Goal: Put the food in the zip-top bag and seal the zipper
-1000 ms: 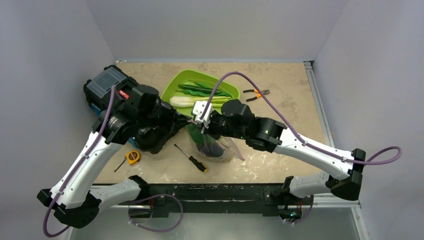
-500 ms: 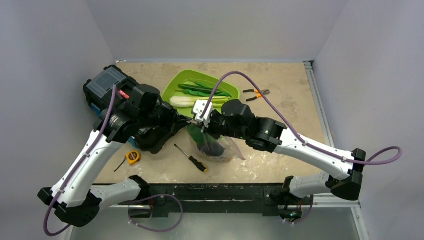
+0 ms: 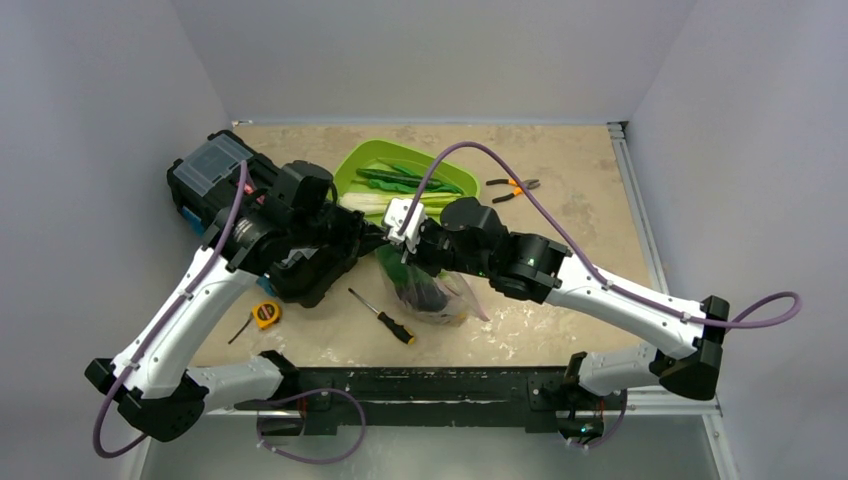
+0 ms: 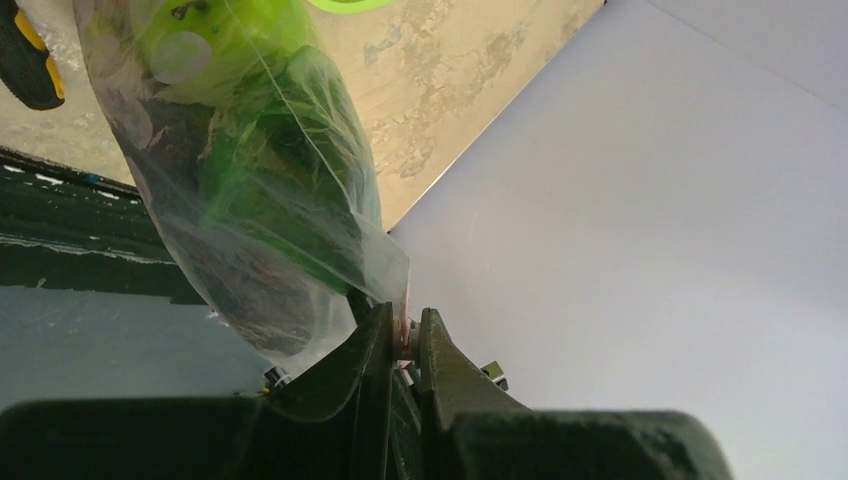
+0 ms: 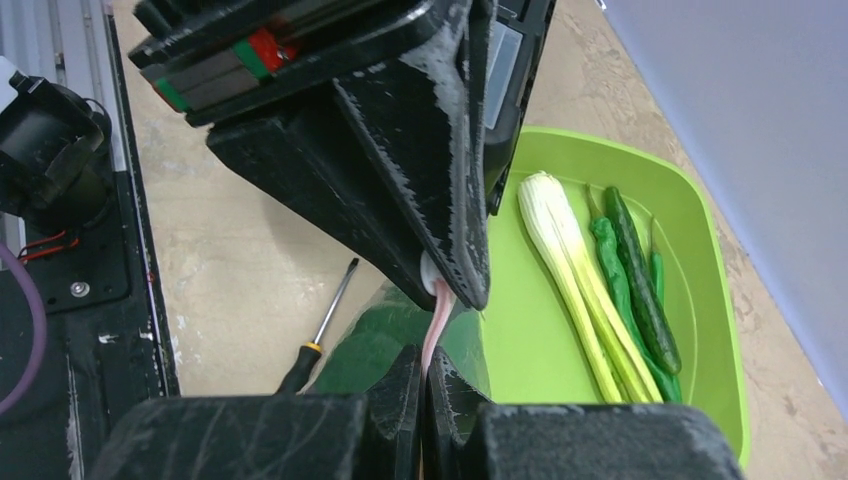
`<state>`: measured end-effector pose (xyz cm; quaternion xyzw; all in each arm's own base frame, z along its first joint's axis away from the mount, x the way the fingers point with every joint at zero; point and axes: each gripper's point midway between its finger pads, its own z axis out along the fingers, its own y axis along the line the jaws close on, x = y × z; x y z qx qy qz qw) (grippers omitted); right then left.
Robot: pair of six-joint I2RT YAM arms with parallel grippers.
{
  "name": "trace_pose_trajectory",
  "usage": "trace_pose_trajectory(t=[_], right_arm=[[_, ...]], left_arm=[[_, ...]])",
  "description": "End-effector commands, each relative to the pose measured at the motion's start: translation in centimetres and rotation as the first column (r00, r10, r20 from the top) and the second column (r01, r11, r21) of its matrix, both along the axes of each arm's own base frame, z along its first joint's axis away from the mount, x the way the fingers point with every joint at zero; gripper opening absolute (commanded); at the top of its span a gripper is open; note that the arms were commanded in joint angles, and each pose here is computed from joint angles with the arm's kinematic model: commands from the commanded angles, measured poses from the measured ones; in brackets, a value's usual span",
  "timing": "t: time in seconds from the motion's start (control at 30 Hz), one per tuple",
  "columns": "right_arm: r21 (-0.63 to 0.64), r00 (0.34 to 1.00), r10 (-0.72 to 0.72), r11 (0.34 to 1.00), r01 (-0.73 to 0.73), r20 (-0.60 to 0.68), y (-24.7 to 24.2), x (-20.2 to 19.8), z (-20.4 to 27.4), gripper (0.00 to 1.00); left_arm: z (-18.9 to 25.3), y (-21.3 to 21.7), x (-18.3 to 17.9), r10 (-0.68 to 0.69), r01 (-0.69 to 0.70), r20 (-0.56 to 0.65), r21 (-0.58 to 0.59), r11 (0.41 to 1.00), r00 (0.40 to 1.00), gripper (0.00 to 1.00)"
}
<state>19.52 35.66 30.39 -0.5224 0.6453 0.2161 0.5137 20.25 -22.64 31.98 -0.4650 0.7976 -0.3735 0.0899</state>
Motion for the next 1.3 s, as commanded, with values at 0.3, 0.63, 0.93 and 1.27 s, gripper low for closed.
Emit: trace_pose_trajectory(t=[0.3,0.63,0.93,1.27], right_arm=[[0.216,0.992,0.014,0.976,-0.040,0.122,2.7,0.7,7.1,0.00],[0.208,0.990,-0.006,0.978,-0.024,0.144,1.2,0.5,6.5,0.00],[0.189,0.989,0.148,0.971,-0.148,0.016,0.5,-2.3,4.4,0.00],[0.254,0.911,0.365,0.915,-0.313,-0.192,-2.3,-2.3,3.5,0.00]], left_arm=[[1.1,-3.4,-1.7,-0.121,0.121,0.005,-0.068,0.990,0.993,0.12],[1.2,-1.4,-2.8,-0.092,0.094,0.035,-0.050,0.994,0.995,0.35],[5.6,4.5,-1.2,-0.133,0.076,0.491,0.135,0.988,0.861,0.56],[10.2,-0.4,-4.4,-0.523,0.428,0.851,0.491,0.758,-0.051,0.71]])
